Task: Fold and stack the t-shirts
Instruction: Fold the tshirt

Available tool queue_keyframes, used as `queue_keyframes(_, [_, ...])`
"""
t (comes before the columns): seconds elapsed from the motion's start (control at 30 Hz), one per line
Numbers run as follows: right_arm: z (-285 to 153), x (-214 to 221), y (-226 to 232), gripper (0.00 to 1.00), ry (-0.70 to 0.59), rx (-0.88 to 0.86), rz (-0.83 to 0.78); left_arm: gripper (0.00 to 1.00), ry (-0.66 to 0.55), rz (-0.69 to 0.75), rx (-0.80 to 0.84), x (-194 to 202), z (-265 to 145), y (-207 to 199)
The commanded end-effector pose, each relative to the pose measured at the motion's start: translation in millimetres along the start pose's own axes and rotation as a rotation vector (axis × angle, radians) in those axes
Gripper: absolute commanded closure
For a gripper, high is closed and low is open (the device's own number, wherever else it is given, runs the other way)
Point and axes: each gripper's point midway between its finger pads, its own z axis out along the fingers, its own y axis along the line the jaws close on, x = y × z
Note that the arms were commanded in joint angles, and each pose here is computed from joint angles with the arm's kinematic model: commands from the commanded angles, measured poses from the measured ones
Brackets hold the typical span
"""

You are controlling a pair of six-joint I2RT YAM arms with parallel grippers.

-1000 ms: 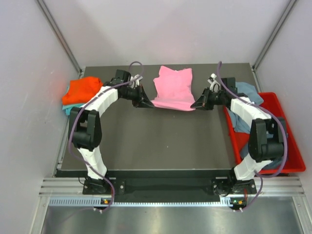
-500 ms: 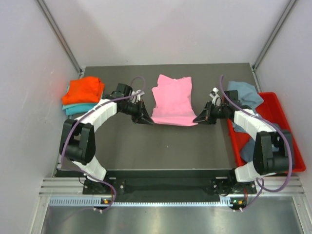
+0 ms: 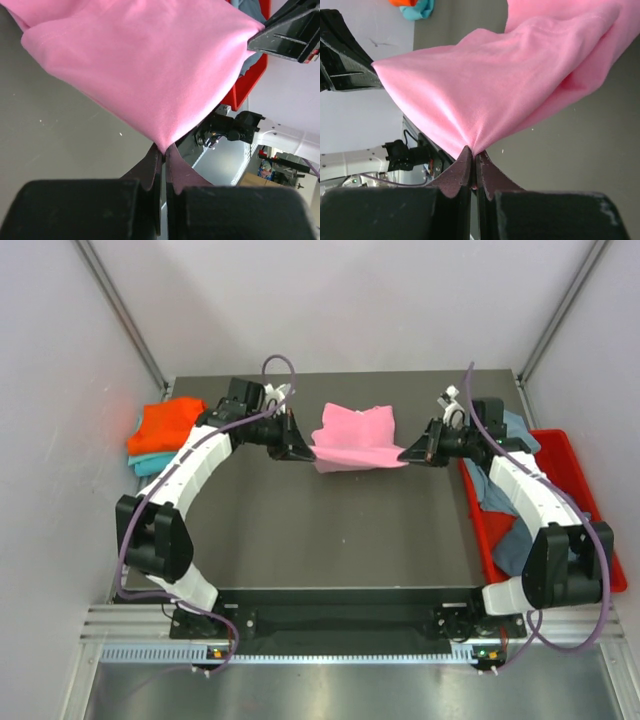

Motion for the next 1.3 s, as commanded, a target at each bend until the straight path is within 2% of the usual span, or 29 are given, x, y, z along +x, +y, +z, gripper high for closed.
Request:
queue_keyframes(0.0, [4, 10, -12, 1.00, 0.034, 0.022, 0.030, 1.00, 0.063, -0.066, -0.024, 19, 9, 21])
queue_keyframes(0.13, [3, 27, -17, 1.00, 0.039, 0.029, 0.042, 1.00, 0.087, -0.118, -0.011, 33, 13, 28])
queue_keyframes(0.27, [-6, -34, 17, 1.00, -0.079, -0.011, -0.094, 1.00, 0.001, -0.010, -0.009, -14, 5, 8])
queue_keyframes(0.43, [-2, -65, 11, 1.00, -0.114, -0.004, -0.083, 1.00, 0.000, -0.005, -0.003, -31, 13, 9])
queue_keyframes(0.67, [2, -16, -15, 1.00, -0.029, 0.014, 0.017, 1.00, 0.069, -0.114, 0.000, 6, 25, 32])
queue_keyframes(0.9, [-6, 47, -31, 1.00, 0.073, 0.039, 0.126, 1.00, 0.125, -0.141, 0.020, 26, 18, 23])
queue_keyframes(1.17, [-7, 78, -34, 1.00, 0.141, 0.040, 0.169, 1.00, 0.195, -0.155, 0.057, 29, 29, 10])
queue_keyframes(1.27, [-5, 84, -32, 1.00, 0.161, 0.030, 0.170, 1.00, 0.246, -0.169, 0.051, 44, 36, 9])
